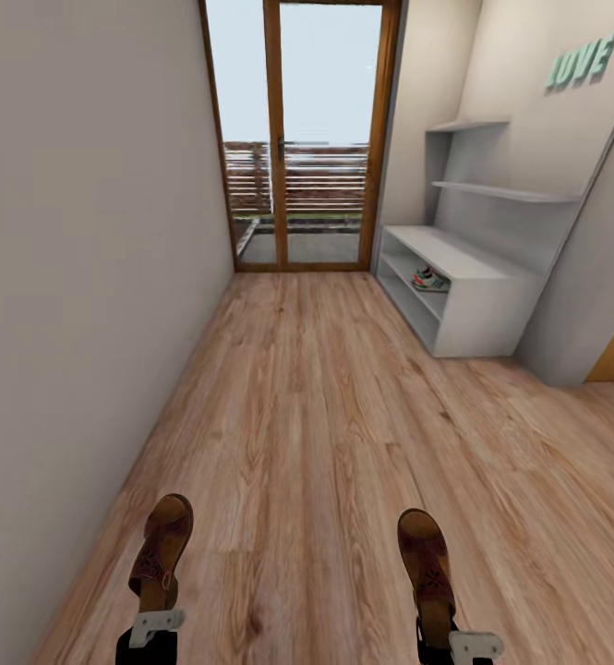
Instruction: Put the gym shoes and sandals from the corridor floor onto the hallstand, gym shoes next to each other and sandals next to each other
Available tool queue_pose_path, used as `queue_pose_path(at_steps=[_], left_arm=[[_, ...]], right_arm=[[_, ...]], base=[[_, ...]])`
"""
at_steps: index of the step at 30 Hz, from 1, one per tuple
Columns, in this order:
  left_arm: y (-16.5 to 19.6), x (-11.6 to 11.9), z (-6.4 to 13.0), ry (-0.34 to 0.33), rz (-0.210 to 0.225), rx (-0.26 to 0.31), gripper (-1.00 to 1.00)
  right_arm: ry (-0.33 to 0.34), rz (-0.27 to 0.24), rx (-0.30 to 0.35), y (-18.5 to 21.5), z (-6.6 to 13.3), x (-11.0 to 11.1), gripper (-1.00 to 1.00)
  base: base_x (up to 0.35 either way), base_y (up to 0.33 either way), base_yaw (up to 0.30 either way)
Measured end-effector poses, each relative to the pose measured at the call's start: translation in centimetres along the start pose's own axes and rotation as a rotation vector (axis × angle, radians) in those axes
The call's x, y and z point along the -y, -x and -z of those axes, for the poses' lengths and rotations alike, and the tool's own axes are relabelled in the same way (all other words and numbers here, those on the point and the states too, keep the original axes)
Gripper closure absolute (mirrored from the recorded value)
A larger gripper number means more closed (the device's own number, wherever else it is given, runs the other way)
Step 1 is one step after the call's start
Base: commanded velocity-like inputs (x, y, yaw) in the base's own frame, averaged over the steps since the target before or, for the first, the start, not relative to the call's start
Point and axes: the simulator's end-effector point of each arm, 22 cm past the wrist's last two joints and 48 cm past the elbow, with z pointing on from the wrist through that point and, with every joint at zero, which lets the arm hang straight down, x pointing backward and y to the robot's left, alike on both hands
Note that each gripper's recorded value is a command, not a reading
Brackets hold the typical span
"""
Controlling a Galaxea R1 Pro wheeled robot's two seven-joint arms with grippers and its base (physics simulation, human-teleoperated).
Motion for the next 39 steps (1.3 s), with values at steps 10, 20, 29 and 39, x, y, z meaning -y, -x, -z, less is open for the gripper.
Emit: queue_pose_path(at_steps=[10,20,29,39], left_arm=[[0.00,0.06,-0.01,-0.001,0.000,0.000,1.00],[0.00,0.06,-0.01,-0.001,0.000,0.000,1.00],[-0.10,0.05,0.04,-0.001,0.000,-0.001,1.00],[-0.15,0.05,0.06,-0.001,0.000,-0.002,1.00]], right_arm=[[0.001,0.001,0.000,-0.01,0.01,-0.02,1.00],[0.001,0.001,0.001,0.04,-0.02,-0.03,1.00],[0.001,0.001,0.000,0.01,0.00,-0.02,1.00],[0.001,0.001,0.000,-0.01,0.01,-0.02,1.00]], base=[[0.339,0.000,0.000],[0.339,0.000,0.000],[0.339,0.000,0.000],[0.339,0.000,0.000]])
